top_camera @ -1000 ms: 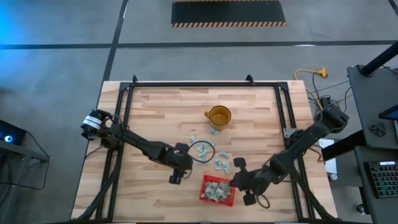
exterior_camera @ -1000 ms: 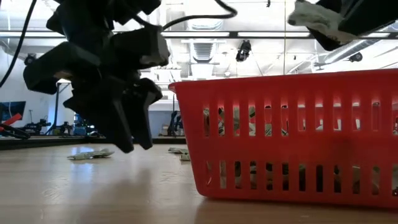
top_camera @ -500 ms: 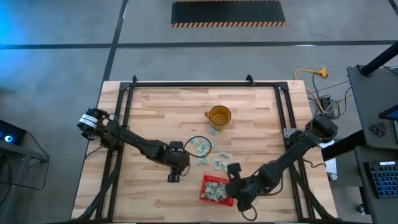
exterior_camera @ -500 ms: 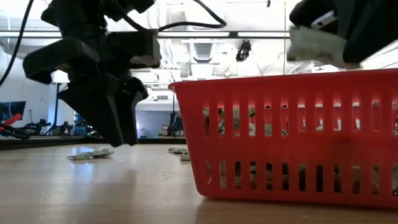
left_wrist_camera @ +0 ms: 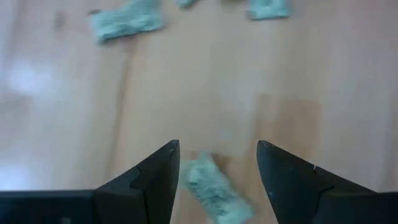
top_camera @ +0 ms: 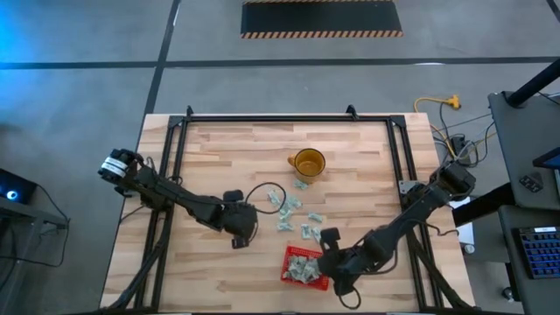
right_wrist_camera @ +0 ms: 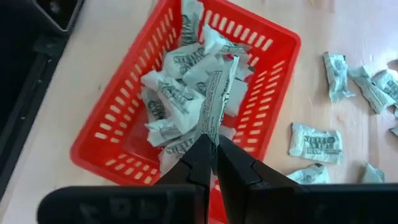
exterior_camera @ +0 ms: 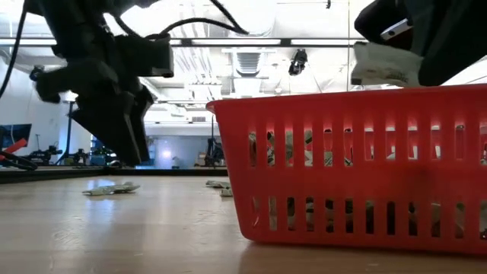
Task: Pick and place Stevia / Truvia into bins
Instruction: Put the stevia packet into the bin
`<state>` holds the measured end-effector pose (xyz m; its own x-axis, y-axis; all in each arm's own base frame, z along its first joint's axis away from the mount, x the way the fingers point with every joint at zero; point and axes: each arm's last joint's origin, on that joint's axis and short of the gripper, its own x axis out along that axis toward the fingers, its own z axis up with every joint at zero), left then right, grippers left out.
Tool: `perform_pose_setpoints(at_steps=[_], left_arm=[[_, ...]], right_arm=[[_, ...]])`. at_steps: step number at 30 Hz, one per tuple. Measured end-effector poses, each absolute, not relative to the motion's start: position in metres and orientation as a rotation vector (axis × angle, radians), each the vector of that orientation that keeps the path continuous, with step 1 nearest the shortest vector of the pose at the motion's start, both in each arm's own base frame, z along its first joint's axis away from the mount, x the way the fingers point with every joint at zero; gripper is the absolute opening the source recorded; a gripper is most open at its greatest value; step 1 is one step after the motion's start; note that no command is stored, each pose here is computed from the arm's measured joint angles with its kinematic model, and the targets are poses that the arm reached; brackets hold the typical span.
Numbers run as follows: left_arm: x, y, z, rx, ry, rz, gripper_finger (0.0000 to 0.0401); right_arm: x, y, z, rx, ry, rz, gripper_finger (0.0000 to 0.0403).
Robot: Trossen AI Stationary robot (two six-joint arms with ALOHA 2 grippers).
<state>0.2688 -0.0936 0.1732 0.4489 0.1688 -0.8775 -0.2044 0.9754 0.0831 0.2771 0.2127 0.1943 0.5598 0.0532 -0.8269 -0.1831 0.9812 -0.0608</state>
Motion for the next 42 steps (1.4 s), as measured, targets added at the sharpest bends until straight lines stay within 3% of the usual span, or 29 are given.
perform_pose_setpoints(at_steps=[6,20,28,42], left_arm=[[0.254,-0.086,0.16,-0.038,1.157,0.333,0.0197],[0.254,-0.087,0.161,-0.038,1.154,0.332,0.0197],[0.254,-0.087,0.161,-0.038,1.154,0.332,0.0197],[0.254,-0.087,0.161,-0.038,1.154,0.332,0.0197]], right_arm=[[0.278,0.213,0.194,-0.14,0.964,0.139,0.0013],[0.277,0.212,0.192,-0.241,0.962,0.19,0.0013],[0.284,0.209,0.193,-0.174,0.906,0.174,0.0017],[0.285,0.201,0.184,-0.187,0.904,0.169,0.015]])
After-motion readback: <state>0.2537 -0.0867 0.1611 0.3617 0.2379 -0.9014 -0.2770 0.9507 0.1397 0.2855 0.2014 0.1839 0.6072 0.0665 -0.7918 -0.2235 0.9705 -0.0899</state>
